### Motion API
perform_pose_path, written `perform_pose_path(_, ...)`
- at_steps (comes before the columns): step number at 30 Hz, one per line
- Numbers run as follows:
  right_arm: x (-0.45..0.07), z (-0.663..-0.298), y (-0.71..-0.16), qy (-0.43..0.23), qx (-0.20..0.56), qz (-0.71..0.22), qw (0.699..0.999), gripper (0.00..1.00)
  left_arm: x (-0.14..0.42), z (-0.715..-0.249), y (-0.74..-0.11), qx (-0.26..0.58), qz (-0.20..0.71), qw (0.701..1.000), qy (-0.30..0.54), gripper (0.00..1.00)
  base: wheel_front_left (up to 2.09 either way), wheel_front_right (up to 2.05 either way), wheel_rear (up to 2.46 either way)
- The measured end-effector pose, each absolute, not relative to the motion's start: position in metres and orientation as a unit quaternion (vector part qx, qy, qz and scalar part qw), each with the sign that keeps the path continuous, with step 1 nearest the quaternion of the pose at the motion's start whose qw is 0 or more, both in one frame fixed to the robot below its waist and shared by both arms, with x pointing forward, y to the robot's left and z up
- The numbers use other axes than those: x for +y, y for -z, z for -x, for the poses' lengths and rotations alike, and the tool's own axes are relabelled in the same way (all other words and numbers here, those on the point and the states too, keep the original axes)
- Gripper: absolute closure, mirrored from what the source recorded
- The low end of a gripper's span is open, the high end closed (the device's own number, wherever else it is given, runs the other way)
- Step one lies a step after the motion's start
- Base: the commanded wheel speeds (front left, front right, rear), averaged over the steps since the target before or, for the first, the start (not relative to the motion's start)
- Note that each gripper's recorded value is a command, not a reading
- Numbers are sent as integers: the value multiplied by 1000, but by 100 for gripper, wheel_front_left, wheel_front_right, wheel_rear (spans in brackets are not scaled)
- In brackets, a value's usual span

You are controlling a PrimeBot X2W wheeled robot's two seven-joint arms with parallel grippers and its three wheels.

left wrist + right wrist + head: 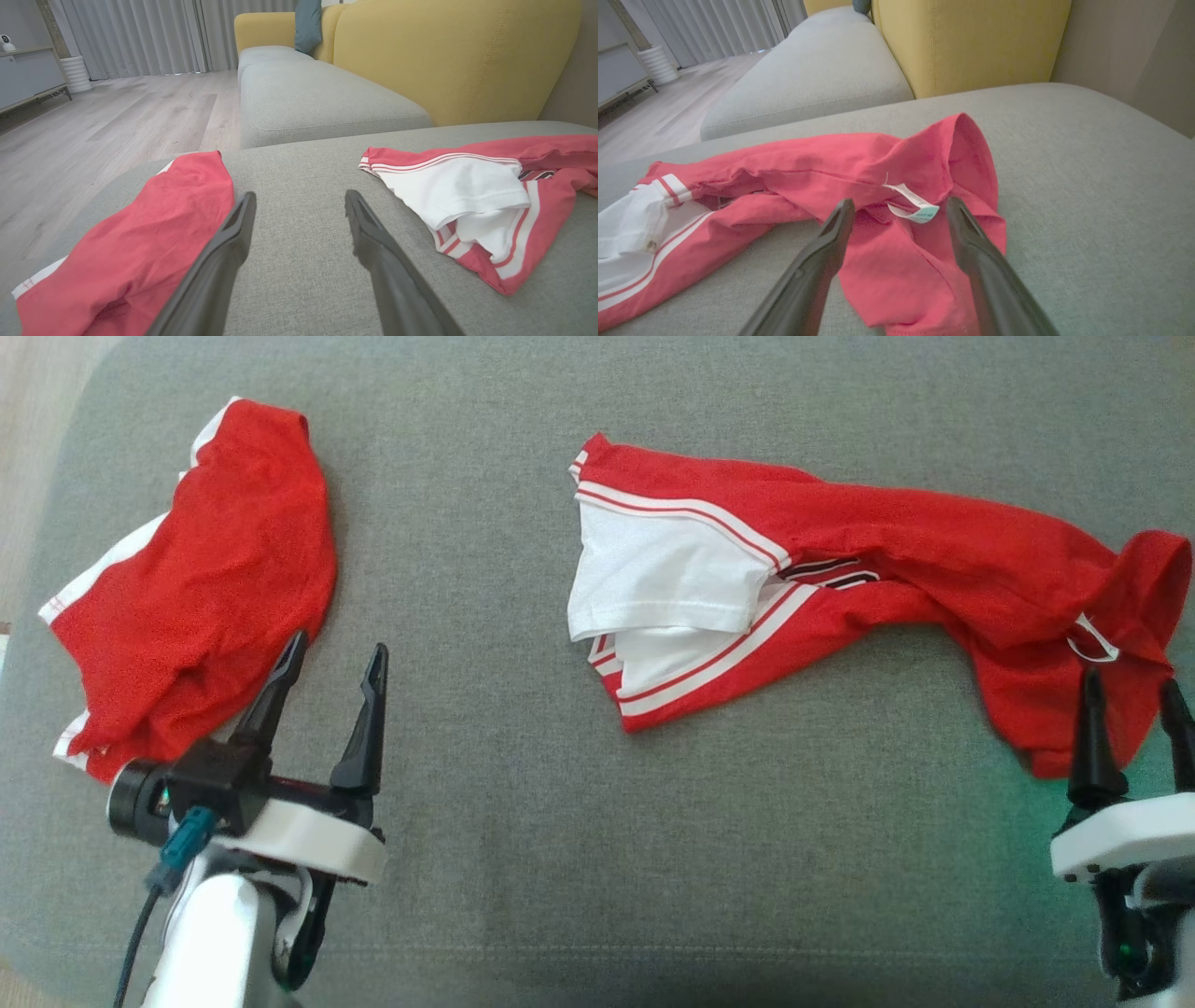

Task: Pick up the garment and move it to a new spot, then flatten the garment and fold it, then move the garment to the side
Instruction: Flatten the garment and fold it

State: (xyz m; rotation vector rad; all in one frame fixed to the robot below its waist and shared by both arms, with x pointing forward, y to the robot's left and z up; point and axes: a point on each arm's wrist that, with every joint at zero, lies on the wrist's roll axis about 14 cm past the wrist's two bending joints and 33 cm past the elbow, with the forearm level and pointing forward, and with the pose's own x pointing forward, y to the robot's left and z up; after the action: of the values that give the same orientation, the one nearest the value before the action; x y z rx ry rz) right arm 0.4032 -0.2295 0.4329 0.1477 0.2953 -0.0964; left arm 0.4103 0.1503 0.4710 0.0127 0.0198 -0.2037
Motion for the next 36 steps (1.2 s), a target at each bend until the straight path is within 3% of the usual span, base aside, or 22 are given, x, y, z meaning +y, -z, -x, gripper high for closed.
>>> perform_pose_path(15,-231,-414,-403,58,208,-91,972,0,149,-414,-463,19,-5,994,103,0,0,0,0)
perform_pose_path(16,-230,-414,-399,56,216,-92,970,8,149,-414,-463,20,-5,994,103,0,0,0,0)
perform_pose_path(17,-229,-413,-395,55,226,-93,968,44,149,-415,-462,20,-5,994,104,0,0,0,0)
perform_pose_path(19,-225,-411,-388,52,243,-100,963,89,149,-415,-461,22,-4,994,104,0,0,0,0)
perform_pose_path(20,-224,-410,-385,50,249,-102,962,89,149,-415,-461,22,-4,994,104,0,0,0,0)
perform_pose_path(21,-223,-410,-384,49,251,-104,961,100,148,-416,-460,23,-4,994,104,0,0,0,0)
perform_pose_path(28,-217,-406,-385,41,259,-124,957,100,149,-416,-460,23,-4,994,104,0,0,0,0)
perform_pose_path(36,-220,-364,-373,45,307,-140,940,100,147,-417,-459,24,-3,994,107,0,0,0,0)
